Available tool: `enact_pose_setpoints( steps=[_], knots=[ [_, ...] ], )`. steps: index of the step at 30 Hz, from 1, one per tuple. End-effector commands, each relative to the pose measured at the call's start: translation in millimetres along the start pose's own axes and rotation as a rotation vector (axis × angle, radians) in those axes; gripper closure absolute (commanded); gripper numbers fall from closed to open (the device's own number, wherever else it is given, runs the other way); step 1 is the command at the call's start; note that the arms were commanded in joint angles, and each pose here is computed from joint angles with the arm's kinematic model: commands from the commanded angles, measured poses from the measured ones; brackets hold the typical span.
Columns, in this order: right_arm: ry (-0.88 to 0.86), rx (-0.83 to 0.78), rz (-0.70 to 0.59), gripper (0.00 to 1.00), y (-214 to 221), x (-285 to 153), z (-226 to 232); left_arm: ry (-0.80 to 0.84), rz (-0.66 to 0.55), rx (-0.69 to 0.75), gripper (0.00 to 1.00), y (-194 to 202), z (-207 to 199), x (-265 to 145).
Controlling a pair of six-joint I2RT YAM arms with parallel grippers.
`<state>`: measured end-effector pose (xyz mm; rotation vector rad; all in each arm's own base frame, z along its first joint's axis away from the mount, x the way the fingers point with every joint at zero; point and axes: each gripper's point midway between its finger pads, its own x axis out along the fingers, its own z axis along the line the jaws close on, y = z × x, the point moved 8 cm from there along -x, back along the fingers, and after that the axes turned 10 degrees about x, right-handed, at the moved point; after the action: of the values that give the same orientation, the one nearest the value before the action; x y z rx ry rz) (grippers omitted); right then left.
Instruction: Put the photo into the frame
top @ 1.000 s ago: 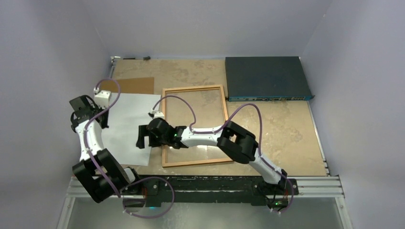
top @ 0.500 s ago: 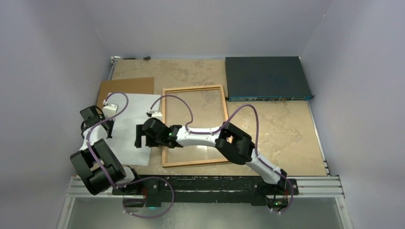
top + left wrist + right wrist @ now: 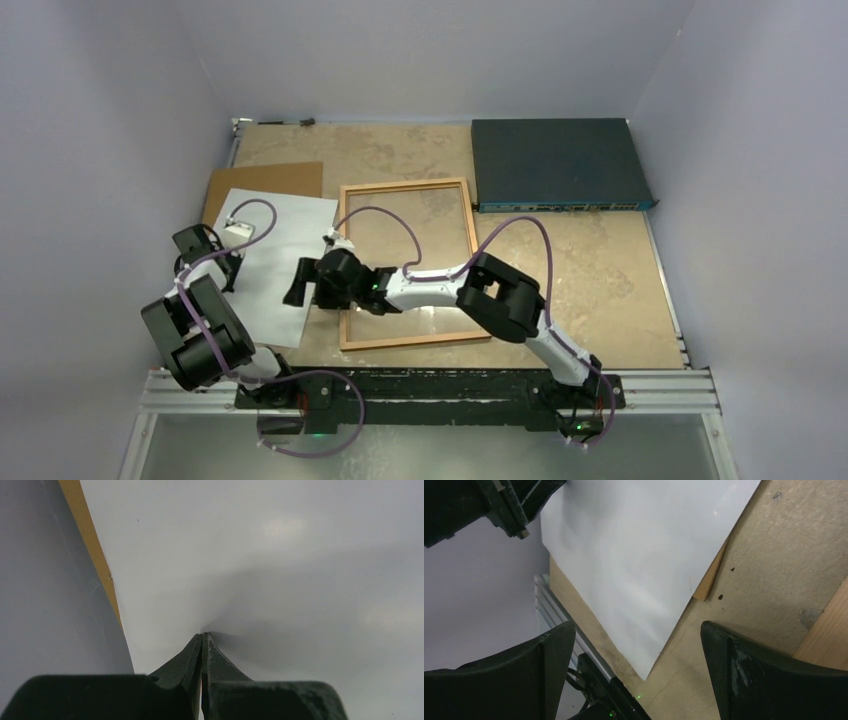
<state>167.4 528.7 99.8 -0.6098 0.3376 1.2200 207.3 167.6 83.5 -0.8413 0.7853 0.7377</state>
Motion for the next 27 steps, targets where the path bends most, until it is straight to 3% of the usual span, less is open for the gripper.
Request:
enact_pose_setpoints(
  steps=[1, 7, 12, 21, 27],
  knots=[
    [-0.166, 0.07, -0.016, 0.01, -15, -18, 20, 0.194, 0.062, 0.023, 1.0, 19, -35, 14],
    [-0.252, 0.064, -0.015, 0.01, -19, -21, 31, 0.227, 0.064, 0.031, 1.0, 20, -38, 16],
    [0.007, 0.043, 0.013, 0.01, -15, 0, 12, 0.277, 0.05, 0.028, 1.0, 18, -41, 11],
    [0.052, 0.077, -0.007, 0.01, -7, -22, 10, 0.342, 0.038, 0.057, 1.0, 23, -58, -9],
    [0.078, 0.089, 0.045, 0.01, 6, -11, 4, 0.355, 0.029, 0.054, 1.0, 23, -62, -19]
  ],
)
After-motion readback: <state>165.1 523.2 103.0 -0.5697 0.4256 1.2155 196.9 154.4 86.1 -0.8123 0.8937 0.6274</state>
